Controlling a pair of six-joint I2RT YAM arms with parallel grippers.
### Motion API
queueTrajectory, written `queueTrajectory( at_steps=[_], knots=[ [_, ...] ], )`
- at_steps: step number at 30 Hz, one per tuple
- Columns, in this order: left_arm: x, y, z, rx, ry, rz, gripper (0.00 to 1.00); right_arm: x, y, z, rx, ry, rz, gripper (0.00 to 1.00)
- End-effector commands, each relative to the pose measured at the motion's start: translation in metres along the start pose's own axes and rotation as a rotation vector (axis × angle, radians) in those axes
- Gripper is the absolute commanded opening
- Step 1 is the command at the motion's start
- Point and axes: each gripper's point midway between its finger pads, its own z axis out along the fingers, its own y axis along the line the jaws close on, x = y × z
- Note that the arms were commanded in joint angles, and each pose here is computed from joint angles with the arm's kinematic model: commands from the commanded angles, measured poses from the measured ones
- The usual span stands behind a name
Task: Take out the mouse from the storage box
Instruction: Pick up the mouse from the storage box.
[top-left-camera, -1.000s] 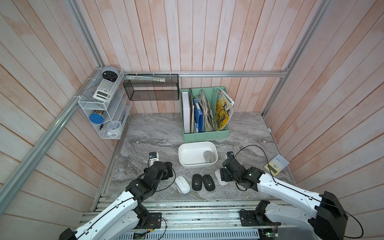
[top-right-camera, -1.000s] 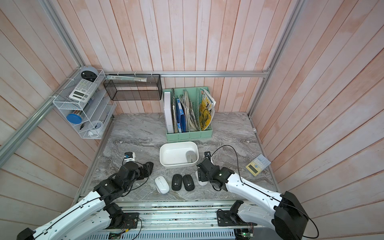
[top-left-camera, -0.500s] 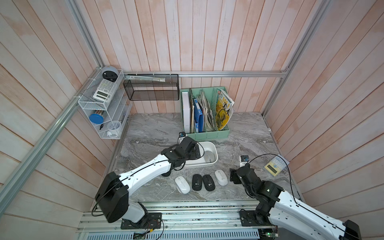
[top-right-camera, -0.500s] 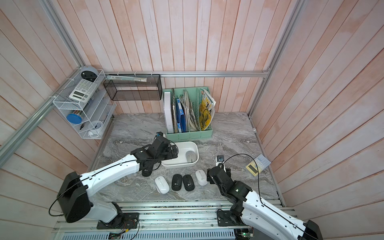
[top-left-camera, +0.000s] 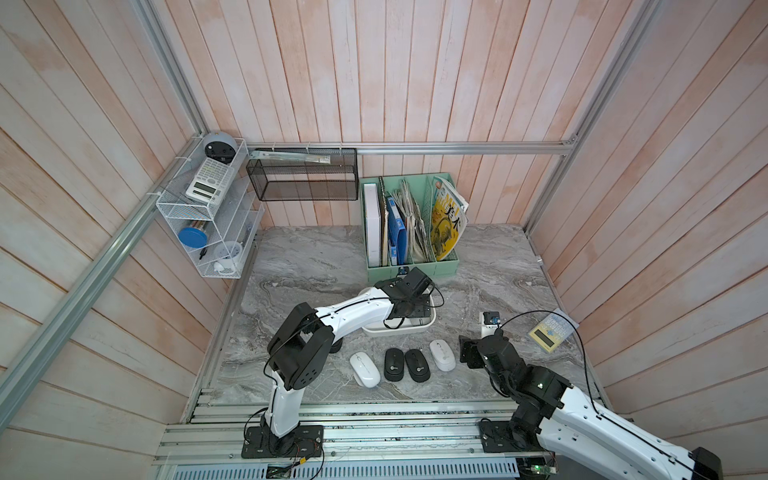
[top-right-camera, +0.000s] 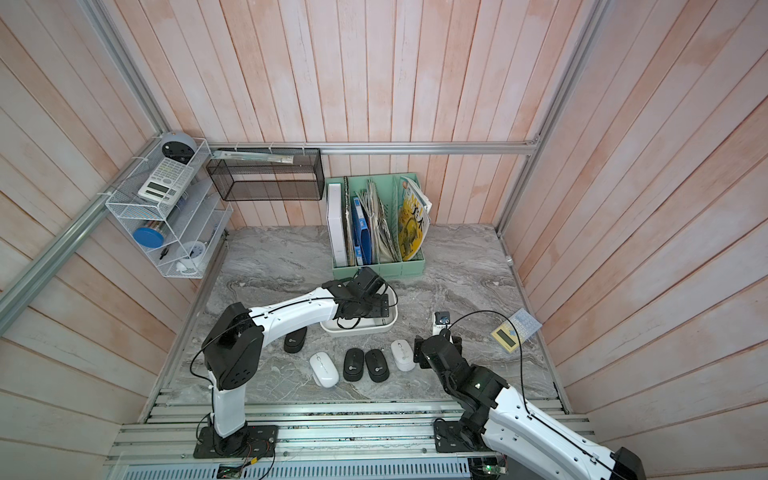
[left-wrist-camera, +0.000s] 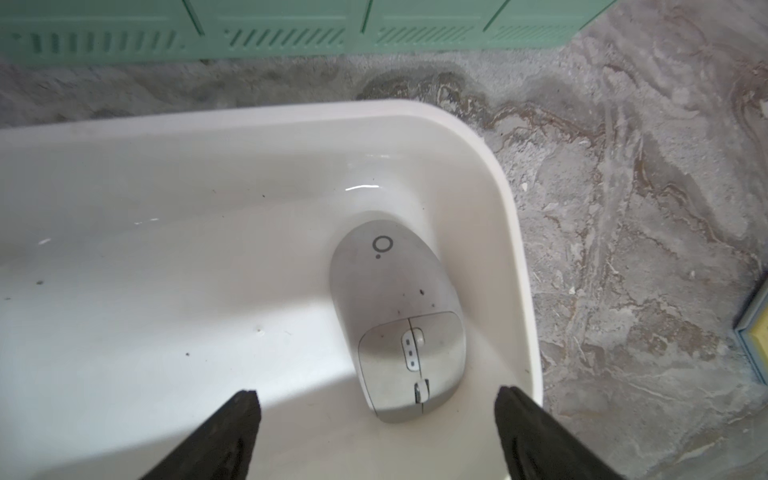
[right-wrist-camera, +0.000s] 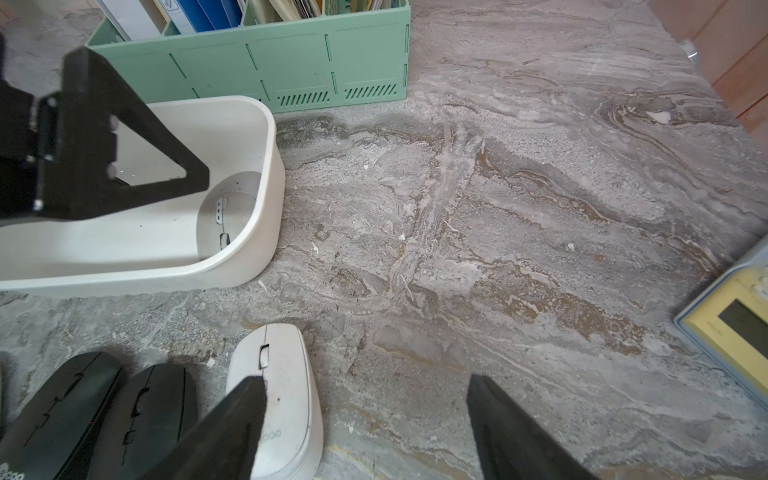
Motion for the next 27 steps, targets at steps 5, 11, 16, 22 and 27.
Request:
queueTrajectory(
  at_steps=[5,11,16,22,27],
  knots=[
    [0.008,-0.01,0.02,0.003,0.056,0.004,0.91,-0.002,0.001,-0.002,-0.031,-0.039,0.004,0.83],
    [0.012,-0.015,0.035,0.012,0.082,0.0,0.91,-0.002,0.002,-0.002,-0.041,-0.043,-0.004,0.83],
    [0.015,-0.014,0.046,-0.002,0.098,-0.001,0.91,-0.003,0.001,-0.004,-0.049,-0.055,-0.001,0.83],
    [0.02,-0.005,0.057,-0.053,0.116,0.008,0.87,-0.003,0.0,-0.005,-0.055,-0.069,0.008,0.83],
    [0.021,-0.002,0.058,-0.067,0.116,0.008,0.8,-0.004,-0.001,-0.007,-0.056,-0.076,0.013,0.83]
  ],
)
